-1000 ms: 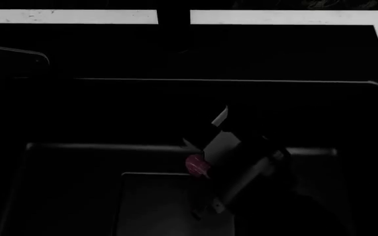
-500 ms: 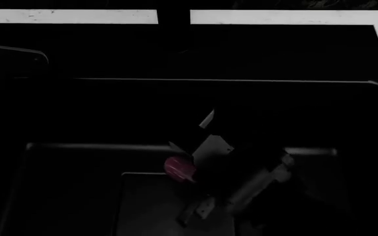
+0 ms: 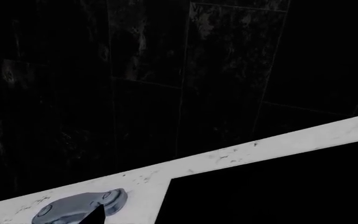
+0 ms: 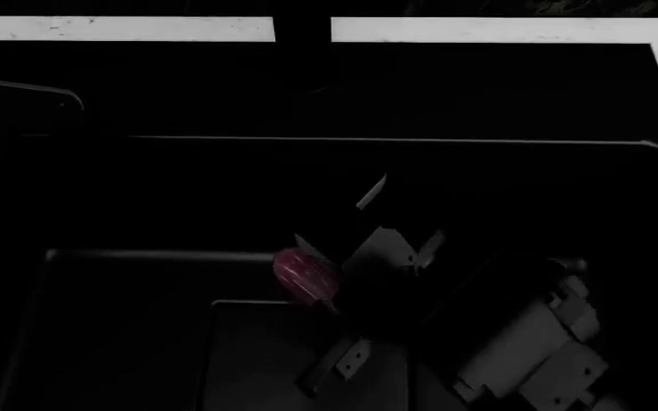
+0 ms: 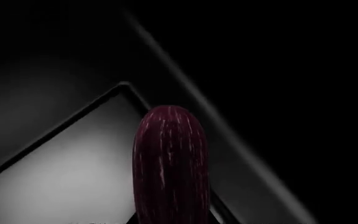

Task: Pick the eggplant from the sink and place it on the plate located on the counter

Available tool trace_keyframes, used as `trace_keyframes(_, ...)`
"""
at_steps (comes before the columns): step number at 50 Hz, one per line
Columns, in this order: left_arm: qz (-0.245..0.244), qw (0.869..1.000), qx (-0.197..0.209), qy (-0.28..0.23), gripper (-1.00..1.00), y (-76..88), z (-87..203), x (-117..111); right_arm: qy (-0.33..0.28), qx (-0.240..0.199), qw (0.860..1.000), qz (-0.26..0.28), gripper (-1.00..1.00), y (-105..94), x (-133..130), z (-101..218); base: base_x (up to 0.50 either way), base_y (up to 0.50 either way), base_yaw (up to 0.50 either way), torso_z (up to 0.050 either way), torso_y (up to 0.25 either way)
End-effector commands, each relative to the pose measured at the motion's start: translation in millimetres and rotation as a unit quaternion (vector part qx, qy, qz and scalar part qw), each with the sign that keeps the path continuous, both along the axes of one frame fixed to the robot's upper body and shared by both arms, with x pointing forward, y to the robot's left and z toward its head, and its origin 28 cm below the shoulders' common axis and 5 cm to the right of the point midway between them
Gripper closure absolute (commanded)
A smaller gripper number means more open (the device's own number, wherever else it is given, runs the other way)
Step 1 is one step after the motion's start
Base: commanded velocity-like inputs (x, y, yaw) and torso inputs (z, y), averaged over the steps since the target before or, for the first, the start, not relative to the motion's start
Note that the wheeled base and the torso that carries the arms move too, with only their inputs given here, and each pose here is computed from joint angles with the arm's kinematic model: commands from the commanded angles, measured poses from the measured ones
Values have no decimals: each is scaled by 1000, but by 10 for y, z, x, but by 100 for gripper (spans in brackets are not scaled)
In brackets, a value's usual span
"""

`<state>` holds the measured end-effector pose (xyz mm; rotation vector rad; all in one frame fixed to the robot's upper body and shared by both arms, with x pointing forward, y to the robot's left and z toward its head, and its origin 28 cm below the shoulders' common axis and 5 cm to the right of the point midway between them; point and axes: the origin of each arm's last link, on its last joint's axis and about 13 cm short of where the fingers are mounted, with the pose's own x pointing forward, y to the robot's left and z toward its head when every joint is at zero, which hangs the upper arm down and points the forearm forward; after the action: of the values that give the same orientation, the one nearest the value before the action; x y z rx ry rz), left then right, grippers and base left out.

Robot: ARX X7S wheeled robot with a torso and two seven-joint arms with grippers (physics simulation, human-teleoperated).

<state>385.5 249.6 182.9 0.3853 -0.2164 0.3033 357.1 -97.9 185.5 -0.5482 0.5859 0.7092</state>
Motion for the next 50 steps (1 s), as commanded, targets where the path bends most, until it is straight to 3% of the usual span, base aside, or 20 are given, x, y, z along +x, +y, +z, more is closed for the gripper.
trace_keyframes(1, -19, 1000, -20, 0, -100, 9, -21, 7, -29, 12, 1000, 0, 100, -35, -83, 96, 0, 0, 0, 0, 0)
trace_keyframes(13, -24, 999, -23, -2, -100, 13, -11, 3, -30, 13, 999, -2, 100, -42, -75, 97, 0, 0, 0, 0, 14)
trace_keyframes(50, -34, 999, -30, -10, -100, 20, 31, -34, -30, 14, 999, -4, 100, -48, -83, 110, 1, 0, 0, 0, 249)
